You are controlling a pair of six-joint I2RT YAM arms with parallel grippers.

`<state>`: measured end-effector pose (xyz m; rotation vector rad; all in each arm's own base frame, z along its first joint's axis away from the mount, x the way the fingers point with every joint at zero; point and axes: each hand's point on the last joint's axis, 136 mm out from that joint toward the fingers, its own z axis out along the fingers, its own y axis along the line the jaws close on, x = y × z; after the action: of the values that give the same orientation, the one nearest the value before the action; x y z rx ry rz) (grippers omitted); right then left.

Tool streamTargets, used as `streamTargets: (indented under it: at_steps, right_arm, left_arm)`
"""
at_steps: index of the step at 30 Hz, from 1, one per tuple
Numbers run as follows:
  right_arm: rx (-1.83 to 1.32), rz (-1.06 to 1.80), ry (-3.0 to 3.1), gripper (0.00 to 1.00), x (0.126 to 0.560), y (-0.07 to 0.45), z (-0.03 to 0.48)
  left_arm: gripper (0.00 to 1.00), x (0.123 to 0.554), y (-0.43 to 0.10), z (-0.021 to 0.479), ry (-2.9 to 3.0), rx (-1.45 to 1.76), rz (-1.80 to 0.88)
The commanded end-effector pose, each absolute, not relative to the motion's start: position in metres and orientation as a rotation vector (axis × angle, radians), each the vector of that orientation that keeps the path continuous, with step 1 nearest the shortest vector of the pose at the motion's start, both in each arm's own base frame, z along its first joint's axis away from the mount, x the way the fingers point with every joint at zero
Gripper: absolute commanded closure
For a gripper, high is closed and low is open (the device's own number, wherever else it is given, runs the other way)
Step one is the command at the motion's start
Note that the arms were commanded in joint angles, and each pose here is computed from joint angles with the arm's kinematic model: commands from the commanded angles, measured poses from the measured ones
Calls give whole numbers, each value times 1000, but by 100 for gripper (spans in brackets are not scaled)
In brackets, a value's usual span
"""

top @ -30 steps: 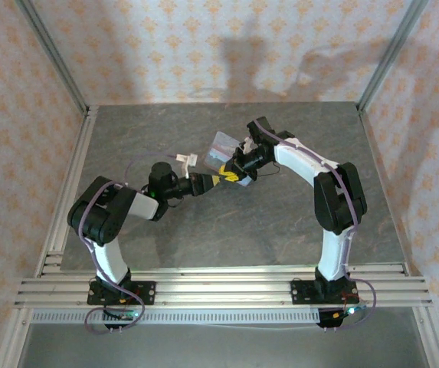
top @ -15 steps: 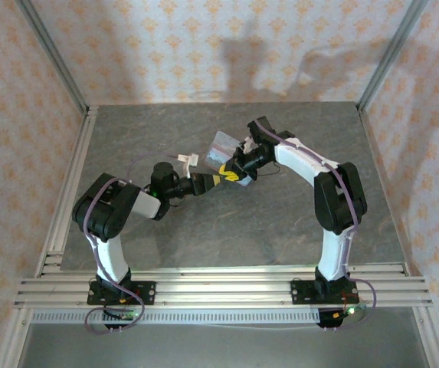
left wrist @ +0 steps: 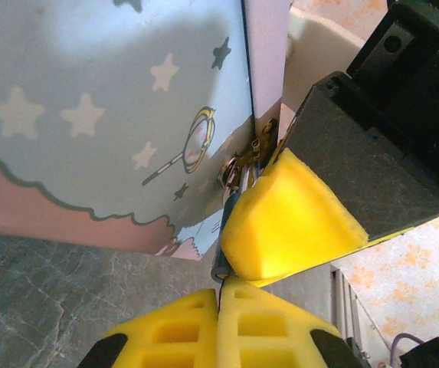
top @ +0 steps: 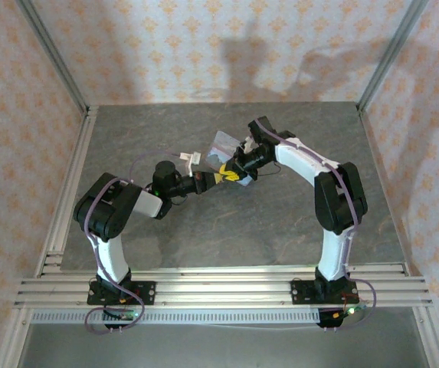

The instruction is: Unlock the padlock with the key

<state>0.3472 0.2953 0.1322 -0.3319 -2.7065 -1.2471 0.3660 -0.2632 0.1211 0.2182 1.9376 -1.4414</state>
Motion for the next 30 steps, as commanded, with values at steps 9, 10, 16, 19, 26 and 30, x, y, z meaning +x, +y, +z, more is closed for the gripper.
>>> streamTargets:
  at_steps: [9,10,16,19,26,30]
  right_arm:
    - [-365,-1279,-2657,100,340,298,136]
    - [-363,-1280,-2657,100,339,298,137]
    - [-363,-1275,-2663,100,338,296,137]
    - [-361,-1275,-2664,100,339,295,137]
    - [-357,-1276,-2668,100,340,295,137]
    - [-357,-1274,-2668,100,340,295,137]
  left_arm:
    - [100,366,-278,140,1856,251,-1432]
    - [100,367,-278,139,1862,248,-1424]
    - [68,368,-269,133,1887,222,-1359]
    - [65,367,-263,132,1890,212,-1352]
    - [64,362,-254,126,1905,195,-1343]
    - [65,359,-255,125,1906,201,-1355]
